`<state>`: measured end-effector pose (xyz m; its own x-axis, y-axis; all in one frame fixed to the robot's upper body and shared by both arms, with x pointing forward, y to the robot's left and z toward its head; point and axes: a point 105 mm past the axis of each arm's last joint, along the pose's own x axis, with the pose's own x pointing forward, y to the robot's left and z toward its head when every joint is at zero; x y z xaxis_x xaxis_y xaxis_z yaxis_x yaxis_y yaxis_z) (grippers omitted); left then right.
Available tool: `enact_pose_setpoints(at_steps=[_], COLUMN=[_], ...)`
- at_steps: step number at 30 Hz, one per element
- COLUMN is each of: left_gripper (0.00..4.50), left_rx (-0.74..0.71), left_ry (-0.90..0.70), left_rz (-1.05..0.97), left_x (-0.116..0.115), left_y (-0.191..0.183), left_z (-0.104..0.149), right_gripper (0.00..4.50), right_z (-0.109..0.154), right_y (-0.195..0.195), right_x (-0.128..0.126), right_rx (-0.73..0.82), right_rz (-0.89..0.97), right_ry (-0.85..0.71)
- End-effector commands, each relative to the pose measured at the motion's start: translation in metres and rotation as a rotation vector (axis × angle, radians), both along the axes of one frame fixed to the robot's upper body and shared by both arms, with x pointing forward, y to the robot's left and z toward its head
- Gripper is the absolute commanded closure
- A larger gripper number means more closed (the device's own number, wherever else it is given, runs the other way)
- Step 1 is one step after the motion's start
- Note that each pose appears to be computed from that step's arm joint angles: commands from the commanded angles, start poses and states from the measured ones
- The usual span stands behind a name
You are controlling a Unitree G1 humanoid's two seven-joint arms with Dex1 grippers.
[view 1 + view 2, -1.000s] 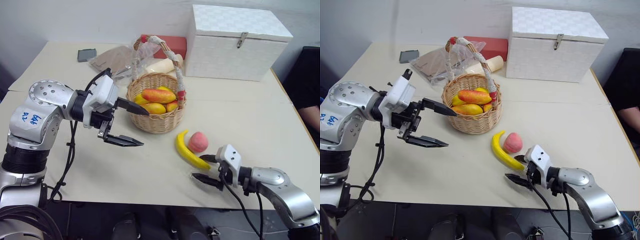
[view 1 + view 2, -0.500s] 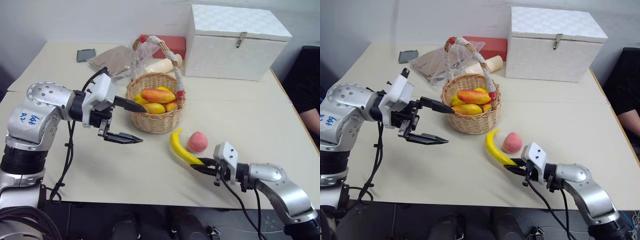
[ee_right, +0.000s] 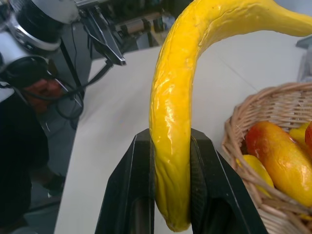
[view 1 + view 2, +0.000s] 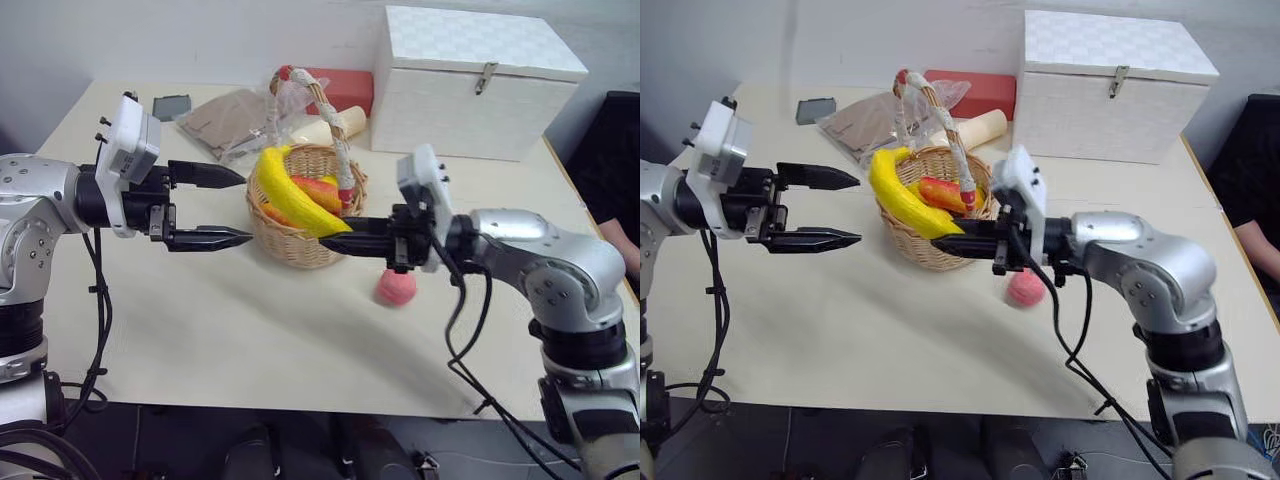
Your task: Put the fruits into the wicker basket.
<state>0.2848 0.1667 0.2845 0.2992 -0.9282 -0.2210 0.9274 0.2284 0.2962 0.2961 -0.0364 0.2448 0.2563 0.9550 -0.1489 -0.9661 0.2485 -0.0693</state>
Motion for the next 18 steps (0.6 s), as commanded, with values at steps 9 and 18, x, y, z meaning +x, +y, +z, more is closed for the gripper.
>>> enact_pose_setpoints(at_steps=[9,18], left_gripper=[0.0,0.0], left_rx=[-0.02,-0.017], left_ry=[-0.061,-0.064], left_rz=[0.023,0.029], left_x=[-0.007,-0.007], left_y=[0.001,0.002], left_z=[0.004,0.002], right_gripper=[4.06,2.76], right_z=[0.008,0.011], right_y=[0.051,0.041], right_x=[0.041,0.058], right_rx=[0.055,0.061], right_rz=[-0.218,-0.337], right_ry=[-0.021,-0.076])
